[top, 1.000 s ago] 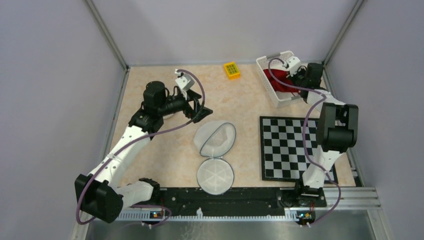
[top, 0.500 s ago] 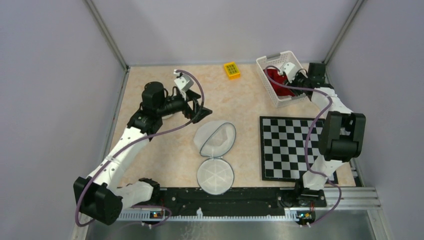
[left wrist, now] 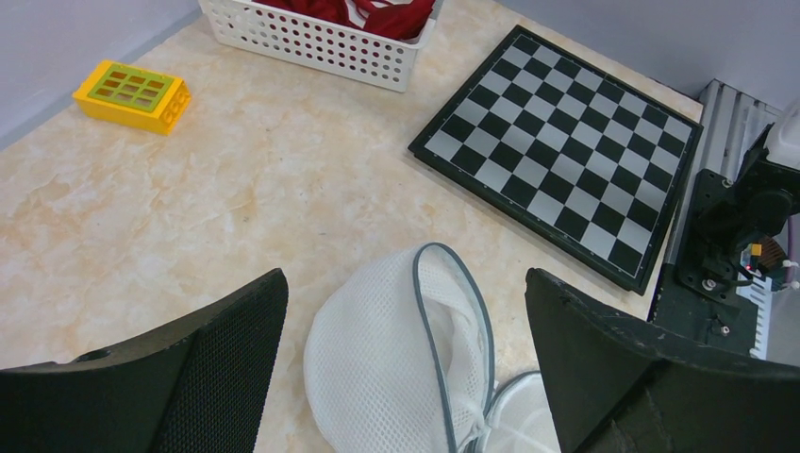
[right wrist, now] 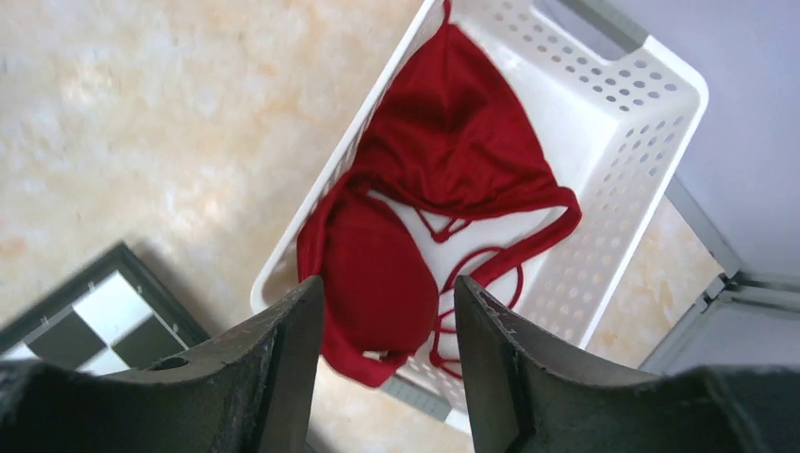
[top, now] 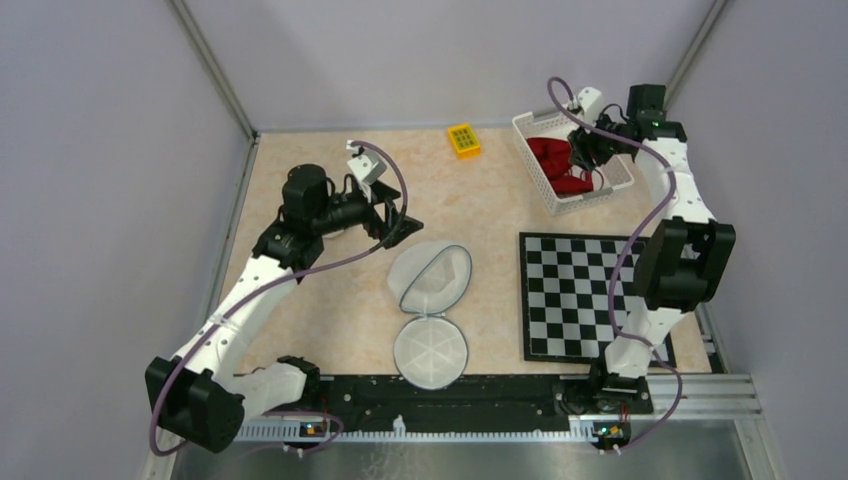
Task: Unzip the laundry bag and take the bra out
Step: Place the bra in the bin.
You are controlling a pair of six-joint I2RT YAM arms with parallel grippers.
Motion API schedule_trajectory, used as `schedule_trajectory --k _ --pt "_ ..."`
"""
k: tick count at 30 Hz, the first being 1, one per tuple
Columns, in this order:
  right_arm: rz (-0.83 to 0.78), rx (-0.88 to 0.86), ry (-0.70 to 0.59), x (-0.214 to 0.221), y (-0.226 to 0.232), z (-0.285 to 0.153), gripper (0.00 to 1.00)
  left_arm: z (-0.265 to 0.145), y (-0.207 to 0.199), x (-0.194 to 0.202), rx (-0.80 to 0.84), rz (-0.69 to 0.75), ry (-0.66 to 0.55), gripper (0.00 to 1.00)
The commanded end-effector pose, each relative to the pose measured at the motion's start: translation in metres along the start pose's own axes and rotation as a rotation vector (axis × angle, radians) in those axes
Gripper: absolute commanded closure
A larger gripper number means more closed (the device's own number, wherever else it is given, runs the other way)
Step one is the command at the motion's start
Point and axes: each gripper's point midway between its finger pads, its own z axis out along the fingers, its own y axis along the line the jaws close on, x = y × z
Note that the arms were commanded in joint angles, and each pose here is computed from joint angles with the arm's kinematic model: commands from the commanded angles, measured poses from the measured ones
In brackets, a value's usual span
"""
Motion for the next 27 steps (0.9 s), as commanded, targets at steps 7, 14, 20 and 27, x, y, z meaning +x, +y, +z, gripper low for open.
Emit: schedule_trajectory --k 7,14,20,27 --pt "0.387 0.105 0.071 0.018 -0.026 0.051 0.54 -0.006 -0.002 -0.006 -0.007 0.031 -0.027 0.01" --pt "0.4 0.142 0.224 0.061 -0.027 0.085 0.54 -0.004 -0.001 -0.006 -0.004 0.022 -0.028 0.01" --pt "0.416 0.137 0.281 0.09 -0.028 0.114 0.53 -0.003 0.001 -0.005 -0.007 0.017 -0.021 0.01" --pt "0.35 0.286 0.195 0.079 -0.071 0.128 0.54 -0.003 0.003 0.0 -0.017 0.017 -0.003 0.01"
